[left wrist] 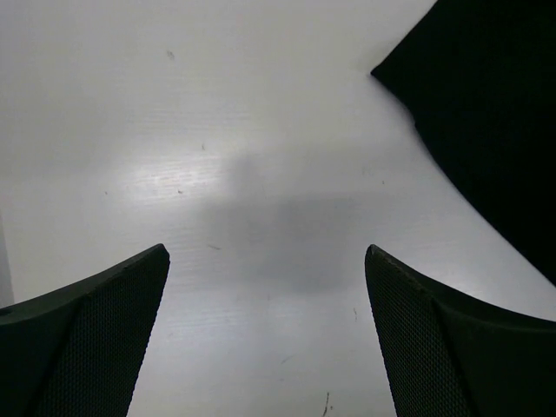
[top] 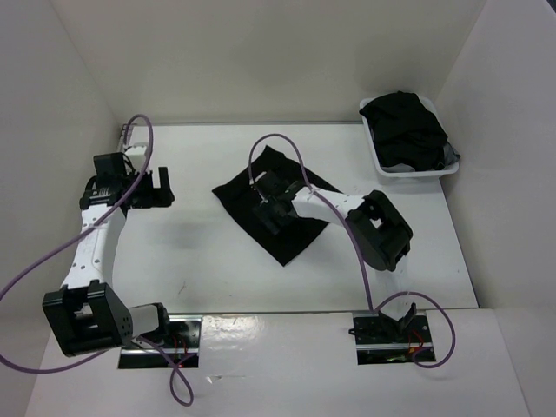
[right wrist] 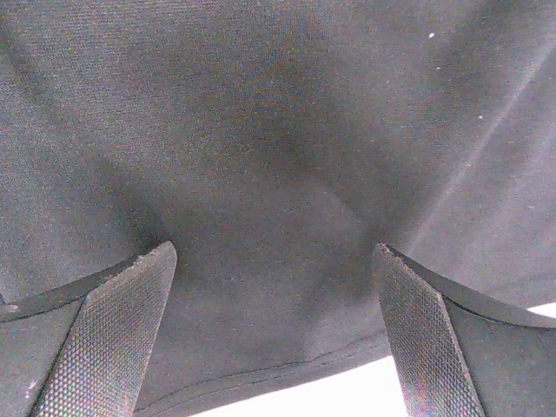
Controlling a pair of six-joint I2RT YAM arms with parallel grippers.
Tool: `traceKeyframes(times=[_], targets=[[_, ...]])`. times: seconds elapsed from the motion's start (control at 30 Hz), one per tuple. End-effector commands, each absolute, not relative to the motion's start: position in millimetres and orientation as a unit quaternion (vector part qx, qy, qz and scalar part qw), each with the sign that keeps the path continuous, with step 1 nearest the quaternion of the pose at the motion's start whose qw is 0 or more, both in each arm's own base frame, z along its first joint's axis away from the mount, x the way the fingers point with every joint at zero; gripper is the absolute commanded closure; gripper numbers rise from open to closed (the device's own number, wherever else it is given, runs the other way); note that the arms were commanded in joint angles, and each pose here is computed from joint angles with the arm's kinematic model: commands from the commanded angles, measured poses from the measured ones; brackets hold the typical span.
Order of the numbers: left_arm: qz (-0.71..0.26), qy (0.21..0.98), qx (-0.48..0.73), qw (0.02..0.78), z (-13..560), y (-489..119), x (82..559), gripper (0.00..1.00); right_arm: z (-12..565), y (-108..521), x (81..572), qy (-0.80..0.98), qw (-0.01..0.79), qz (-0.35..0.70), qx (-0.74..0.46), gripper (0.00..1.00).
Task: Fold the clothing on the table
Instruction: Flatten the skirt out
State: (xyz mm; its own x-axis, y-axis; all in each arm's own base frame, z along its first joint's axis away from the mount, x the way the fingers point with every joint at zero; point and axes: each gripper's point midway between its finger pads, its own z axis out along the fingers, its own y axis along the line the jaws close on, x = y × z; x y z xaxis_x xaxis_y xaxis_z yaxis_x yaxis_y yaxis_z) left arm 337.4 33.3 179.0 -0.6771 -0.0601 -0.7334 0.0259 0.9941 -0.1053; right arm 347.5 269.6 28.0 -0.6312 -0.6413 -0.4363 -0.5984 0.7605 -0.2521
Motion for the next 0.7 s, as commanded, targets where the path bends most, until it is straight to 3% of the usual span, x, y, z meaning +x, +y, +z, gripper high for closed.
traceKeyframes(times=[0.0, 0.2, 0.37, 0.67], targets=[[-0.077, 0.909, 0.003, 0.41, 185, 32, 321, 0.01, 19, 261, 322, 0.89, 0.235, -0.082, -0.383, 0.02], [-0.056, 0.901, -0.012, 0.43, 194, 48, 316, 0.01, 3, 254, 291, 0.876, 0.192, -0.119, -0.425, 0.02], [-0.051, 0.902, -0.029, 0.427, 191, 59, 313, 0.01, -9, 279, 234, 0.846, 0.134, -0.105, -0.505, 0.02], [-0.059, 0.905, -0.027, 0.421, 188, 58, 312, 0.01, 0, 407, 178, 0.818, 0.051, 0.1, -0.565, 0.02]])
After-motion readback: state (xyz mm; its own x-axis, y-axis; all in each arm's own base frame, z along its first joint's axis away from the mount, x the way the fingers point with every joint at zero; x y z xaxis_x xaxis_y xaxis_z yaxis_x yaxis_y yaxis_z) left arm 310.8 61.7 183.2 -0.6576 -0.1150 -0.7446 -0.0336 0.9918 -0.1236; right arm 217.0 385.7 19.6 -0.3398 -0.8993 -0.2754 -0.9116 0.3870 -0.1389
